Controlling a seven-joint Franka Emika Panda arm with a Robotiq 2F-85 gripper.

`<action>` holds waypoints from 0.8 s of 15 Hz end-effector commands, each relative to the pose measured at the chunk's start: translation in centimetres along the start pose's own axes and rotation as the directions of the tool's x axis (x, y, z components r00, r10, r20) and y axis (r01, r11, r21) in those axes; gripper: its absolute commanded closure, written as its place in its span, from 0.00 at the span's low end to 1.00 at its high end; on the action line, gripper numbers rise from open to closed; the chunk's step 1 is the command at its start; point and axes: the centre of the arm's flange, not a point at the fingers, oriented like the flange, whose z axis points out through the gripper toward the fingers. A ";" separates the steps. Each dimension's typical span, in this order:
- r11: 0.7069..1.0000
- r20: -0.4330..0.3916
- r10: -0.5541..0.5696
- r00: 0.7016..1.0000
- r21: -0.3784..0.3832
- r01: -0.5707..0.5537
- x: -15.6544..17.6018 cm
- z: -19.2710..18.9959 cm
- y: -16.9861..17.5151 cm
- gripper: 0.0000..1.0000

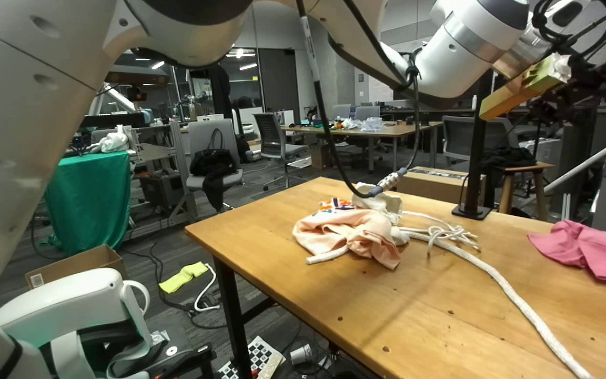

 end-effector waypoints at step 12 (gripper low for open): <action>0.903 0.195 -0.420 0.886 0.192 0.385 -12.9 -14.0 -7.2 0.00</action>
